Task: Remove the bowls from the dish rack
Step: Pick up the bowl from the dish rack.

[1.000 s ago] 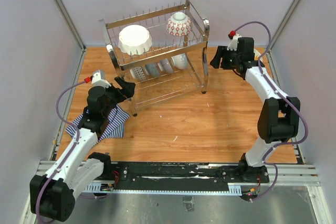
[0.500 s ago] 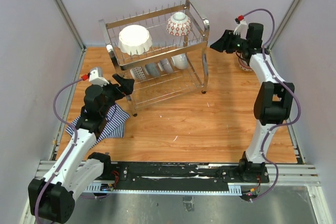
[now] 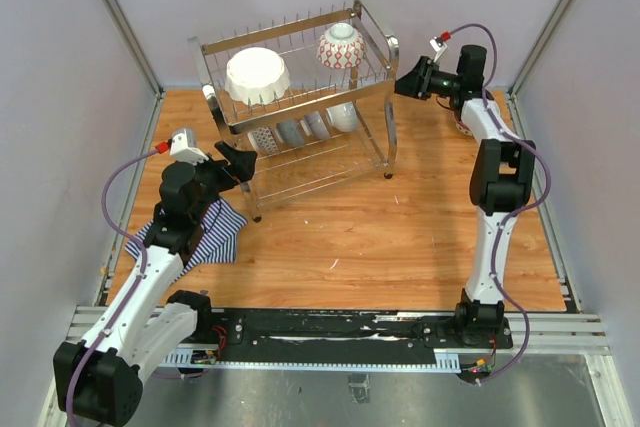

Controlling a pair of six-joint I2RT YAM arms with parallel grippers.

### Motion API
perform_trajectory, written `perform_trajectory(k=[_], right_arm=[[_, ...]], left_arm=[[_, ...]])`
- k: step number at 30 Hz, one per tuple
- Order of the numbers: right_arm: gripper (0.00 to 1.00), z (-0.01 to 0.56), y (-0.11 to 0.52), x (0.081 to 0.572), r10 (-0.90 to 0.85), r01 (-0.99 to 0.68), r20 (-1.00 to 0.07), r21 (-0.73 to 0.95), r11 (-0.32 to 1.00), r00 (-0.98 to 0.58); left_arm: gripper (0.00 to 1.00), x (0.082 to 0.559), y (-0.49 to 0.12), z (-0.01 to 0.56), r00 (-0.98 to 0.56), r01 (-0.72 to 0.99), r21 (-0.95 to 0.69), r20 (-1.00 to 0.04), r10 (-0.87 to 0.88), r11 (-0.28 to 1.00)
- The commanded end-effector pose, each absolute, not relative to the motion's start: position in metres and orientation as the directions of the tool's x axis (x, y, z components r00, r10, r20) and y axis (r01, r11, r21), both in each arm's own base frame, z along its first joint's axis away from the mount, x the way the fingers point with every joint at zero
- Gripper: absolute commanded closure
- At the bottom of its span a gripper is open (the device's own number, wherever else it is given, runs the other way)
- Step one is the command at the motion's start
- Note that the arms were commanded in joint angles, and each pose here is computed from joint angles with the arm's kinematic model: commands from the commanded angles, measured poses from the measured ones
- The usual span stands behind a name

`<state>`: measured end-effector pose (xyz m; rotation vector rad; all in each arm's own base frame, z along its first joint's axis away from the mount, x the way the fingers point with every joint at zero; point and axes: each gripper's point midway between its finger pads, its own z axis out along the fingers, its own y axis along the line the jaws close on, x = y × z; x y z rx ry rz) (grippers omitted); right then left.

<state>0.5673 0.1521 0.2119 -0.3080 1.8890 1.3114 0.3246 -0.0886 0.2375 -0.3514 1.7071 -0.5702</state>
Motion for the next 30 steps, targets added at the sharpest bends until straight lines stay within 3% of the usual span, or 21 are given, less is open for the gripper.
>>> perform_trajectory(k=[1, 12, 30], right_arm=[[0.46, 0.233, 0.175, 0.562, 0.205, -0.671, -0.741, 0.668, 0.322, -0.639], [0.46, 0.203, 0.233, 0.55, 0.136, -0.677, -0.719, 0.69, 0.256, -0.682], [0.53, 0.175, 0.261, 0.549, 0.121, -0.662, -0.682, 0.73, 0.17, -0.721]], left_arm=[[0.01, 0.323, -0.092, 0.253, -0.185, 0.116, -0.549, -0.83, -0.525, 0.828], [0.01, 0.321, -0.092, 0.251, -0.186, 0.117, -0.55, -0.83, -0.525, 0.827], [0.01, 0.32, -0.092, 0.238, -0.195, 0.109, -0.559, -0.823, -0.534, 0.822]])
